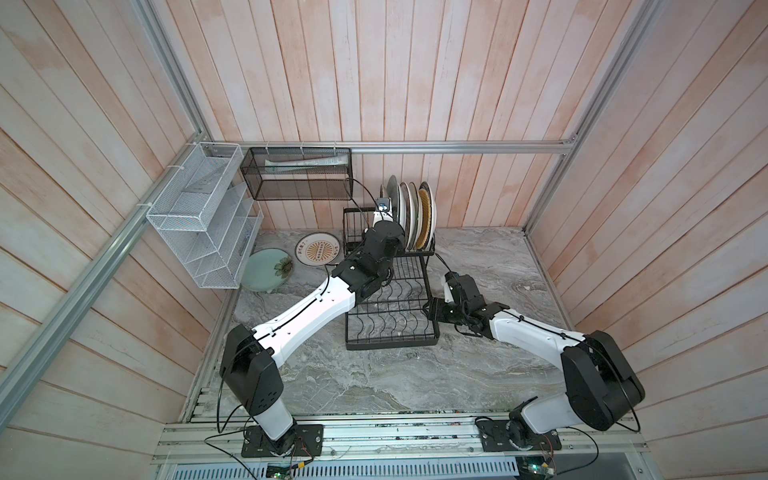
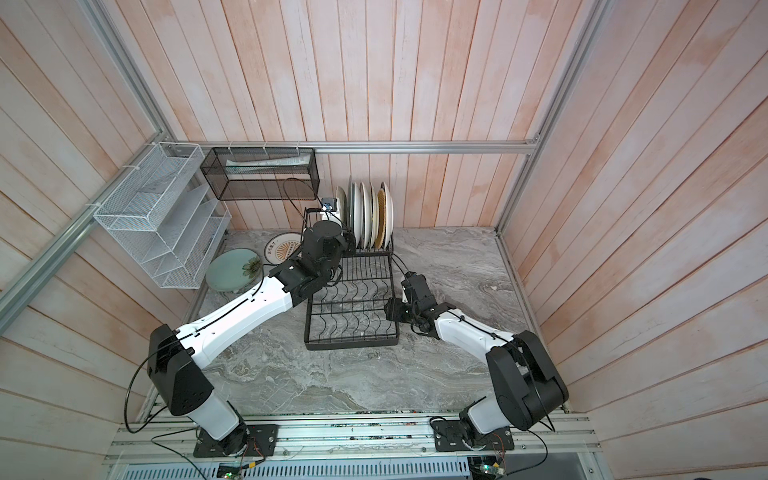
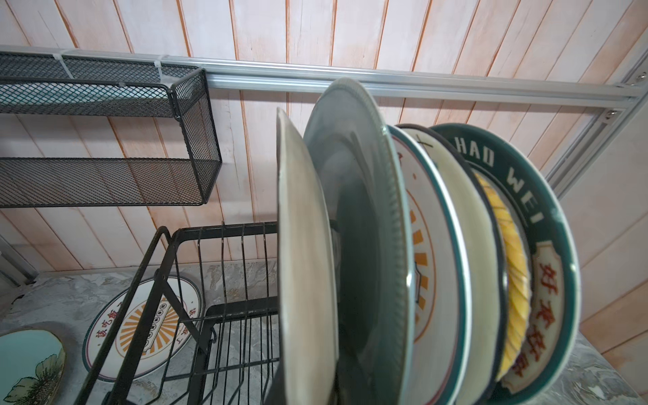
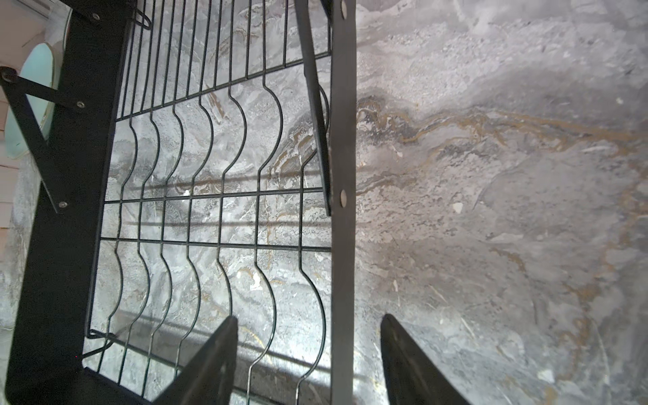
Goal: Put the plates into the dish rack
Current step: 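Lower the dark plate into the upper tier with the left gripper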
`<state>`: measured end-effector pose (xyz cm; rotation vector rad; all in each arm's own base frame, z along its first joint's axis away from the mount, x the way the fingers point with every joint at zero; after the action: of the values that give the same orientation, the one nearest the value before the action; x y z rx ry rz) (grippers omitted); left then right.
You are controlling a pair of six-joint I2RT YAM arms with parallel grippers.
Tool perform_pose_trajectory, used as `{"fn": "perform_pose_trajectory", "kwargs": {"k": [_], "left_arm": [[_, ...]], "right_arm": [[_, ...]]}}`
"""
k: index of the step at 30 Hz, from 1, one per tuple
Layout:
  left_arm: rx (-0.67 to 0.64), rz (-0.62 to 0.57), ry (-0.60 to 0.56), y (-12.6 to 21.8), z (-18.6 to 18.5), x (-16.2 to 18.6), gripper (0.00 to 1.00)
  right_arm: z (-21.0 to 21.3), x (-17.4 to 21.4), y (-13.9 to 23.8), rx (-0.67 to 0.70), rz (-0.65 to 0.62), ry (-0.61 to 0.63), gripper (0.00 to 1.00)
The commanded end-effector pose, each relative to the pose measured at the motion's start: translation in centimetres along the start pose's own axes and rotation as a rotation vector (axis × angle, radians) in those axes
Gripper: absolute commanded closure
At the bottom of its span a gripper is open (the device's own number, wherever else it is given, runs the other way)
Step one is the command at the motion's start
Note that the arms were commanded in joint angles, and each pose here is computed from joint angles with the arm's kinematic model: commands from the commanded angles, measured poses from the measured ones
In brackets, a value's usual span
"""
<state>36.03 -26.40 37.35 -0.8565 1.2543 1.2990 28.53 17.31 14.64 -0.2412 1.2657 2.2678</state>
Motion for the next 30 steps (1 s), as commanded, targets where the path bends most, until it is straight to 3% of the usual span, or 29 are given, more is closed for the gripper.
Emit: {"fn": "perform_pose_trajectory", "kwargs": {"k": [1, 7, 10, 19, 30], "left_arm": [[-0.068, -0.129, 0.091, 0.4, 0.7, -3.6, 1.00], [-0.069, -0.079, 0.084, -0.6, 0.0, -2.4, 1.00], [-0.078, -0.060, 0.081, -0.9, -0.1, -1.7, 1.00], [-0.024, -0.027, 0.093, -1.4, -0.6, 0.0, 1.00], [0.006, -0.064, 0.135, 0.0, 0.1, -0.9, 1.00]], "right_arm": [[-0.5, 0.3, 0.6, -0.008, 0.012, 0.013, 0.31], [-0.7, 0.2, 1.2, -0.019, -0.002, 0.010, 0.11], [-0.7, 0.2, 1.7, -0.025, -0.011, 0.011, 0.06], [-0.2, -0.1, 2.4, -0.056, -0.023, 0.009, 0.06], [-0.2, 0.0, 2.5, -0.070, -0.018, 0.005, 0.06]]}}
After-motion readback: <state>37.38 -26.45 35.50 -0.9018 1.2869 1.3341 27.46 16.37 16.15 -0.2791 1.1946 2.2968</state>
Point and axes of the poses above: each gripper's point midway between its finger pads, its own y axis back along the fingers, its own z axis along the line the jaws close on, x = y × z, the point moved 8 cm from there along y, back along the fingers, and after that the axes turned 15 degrees about -y, right-handed, at the moved point
